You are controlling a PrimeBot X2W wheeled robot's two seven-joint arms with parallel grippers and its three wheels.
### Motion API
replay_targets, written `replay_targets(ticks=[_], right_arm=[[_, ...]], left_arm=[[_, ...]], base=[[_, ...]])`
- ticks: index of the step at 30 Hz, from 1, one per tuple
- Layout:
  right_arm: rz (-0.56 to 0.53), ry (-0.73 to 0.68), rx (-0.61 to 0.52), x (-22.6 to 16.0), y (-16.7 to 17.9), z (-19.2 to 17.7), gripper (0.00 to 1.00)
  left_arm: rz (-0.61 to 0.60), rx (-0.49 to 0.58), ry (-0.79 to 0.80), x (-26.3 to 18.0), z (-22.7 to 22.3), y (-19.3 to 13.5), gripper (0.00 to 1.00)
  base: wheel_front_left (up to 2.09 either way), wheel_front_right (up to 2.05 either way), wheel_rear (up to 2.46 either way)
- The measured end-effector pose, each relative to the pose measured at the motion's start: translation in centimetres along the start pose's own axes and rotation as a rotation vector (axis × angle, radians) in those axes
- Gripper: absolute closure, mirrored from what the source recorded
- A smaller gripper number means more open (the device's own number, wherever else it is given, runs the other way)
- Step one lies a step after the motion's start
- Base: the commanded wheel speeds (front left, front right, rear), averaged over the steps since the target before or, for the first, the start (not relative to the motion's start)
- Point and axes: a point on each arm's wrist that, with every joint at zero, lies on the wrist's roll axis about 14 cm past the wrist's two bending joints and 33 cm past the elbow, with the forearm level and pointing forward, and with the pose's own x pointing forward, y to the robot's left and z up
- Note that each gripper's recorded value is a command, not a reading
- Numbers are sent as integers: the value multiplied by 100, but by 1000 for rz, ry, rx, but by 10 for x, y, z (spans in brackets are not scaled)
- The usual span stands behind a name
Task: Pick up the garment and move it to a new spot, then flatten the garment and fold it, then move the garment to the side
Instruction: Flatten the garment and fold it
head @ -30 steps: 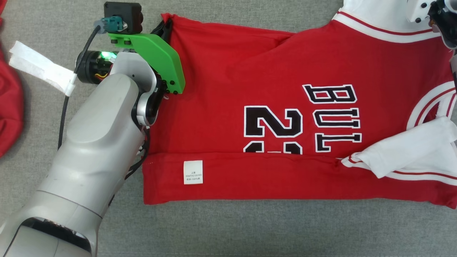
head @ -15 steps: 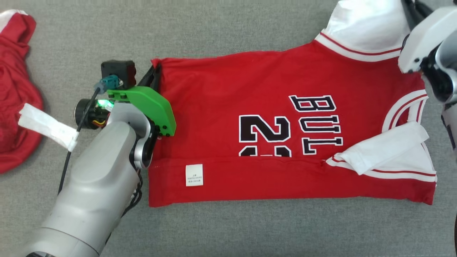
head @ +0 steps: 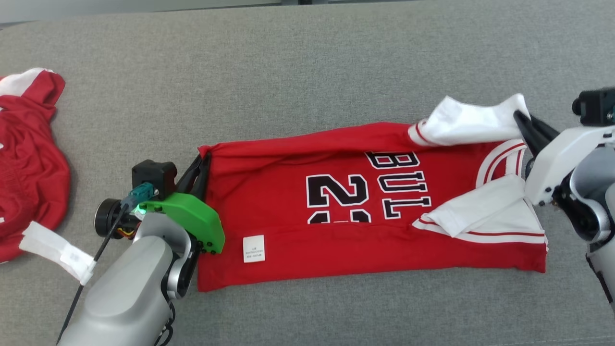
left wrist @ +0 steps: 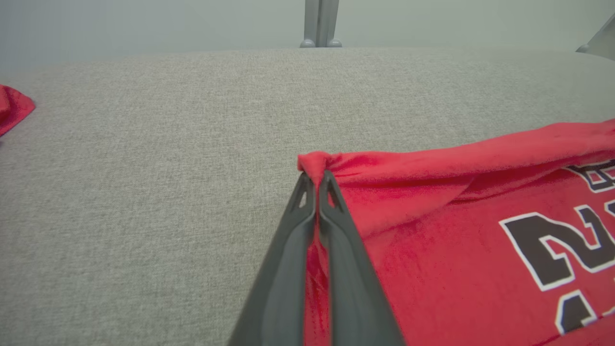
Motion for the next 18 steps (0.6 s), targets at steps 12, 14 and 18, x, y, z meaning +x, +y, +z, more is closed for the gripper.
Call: replay_targets(ticks=[12, 14, 18], right_arm=[[2, 120, 73, -43, 12, -45, 100], [9, 149, 86, -46, 16, -54, 100], [13, 189, 101, -50, 21, -66, 45]], left_arm=[[1, 19, 3, -20, -13, -1, 100], [5, 15, 15, -21, -17, 0, 100], [11, 6, 23, -21, -22, 0, 51]], base=[[0, 0, 0], [0, 0, 0], [0, 0, 0]])
